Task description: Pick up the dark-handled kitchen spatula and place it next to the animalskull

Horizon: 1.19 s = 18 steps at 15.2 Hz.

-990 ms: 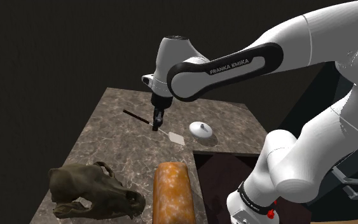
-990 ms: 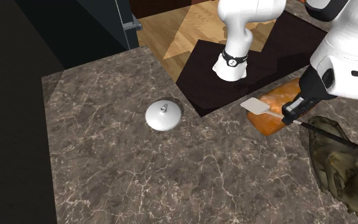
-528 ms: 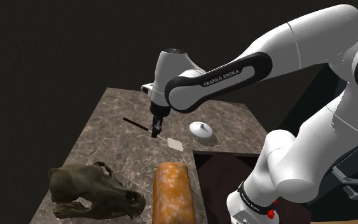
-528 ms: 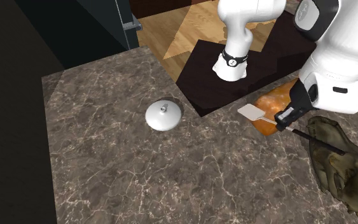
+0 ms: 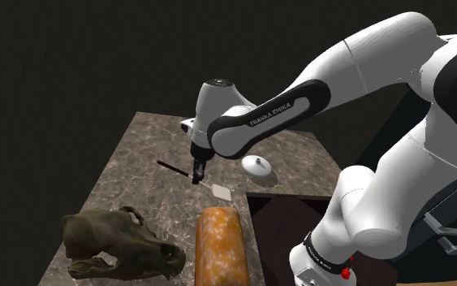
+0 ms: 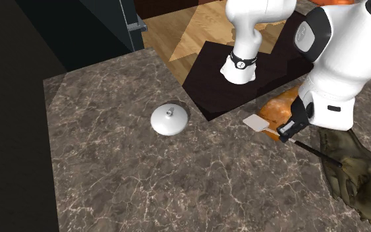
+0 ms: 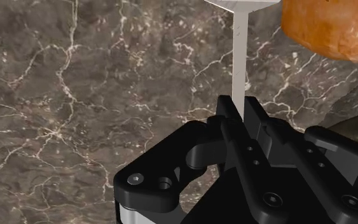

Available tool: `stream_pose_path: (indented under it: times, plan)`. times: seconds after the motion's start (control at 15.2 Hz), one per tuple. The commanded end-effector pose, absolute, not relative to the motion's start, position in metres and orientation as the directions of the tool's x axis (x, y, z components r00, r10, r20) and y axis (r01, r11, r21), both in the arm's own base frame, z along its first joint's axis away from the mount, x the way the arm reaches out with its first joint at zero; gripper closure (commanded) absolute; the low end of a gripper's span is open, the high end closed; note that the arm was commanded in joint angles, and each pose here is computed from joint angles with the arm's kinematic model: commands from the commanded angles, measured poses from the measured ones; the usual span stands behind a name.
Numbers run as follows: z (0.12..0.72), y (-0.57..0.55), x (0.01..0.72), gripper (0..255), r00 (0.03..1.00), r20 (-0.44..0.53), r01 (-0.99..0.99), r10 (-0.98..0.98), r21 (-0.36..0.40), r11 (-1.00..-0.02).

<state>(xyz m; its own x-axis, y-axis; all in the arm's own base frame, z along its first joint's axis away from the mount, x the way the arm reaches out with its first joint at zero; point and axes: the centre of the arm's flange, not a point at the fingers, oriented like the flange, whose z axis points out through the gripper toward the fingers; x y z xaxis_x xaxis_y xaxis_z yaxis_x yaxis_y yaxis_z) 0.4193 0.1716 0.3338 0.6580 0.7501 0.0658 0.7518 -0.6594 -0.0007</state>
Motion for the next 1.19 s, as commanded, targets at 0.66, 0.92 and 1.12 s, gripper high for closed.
stream_pose_path:
  times: [0.66,0.92,1.12]
  plan:
    - [0.270,0.171,0.419,255,0.658,0.066,0.752,0.750,0.000,-0.659]
    - [0.249,0.171,0.419,255,0.658,0.066,0.752,0.750,0.000,-0.659]
    - [0.233,0.171,0.419,255,0.658,0.066,0.752,0.750,0.000,-0.659]
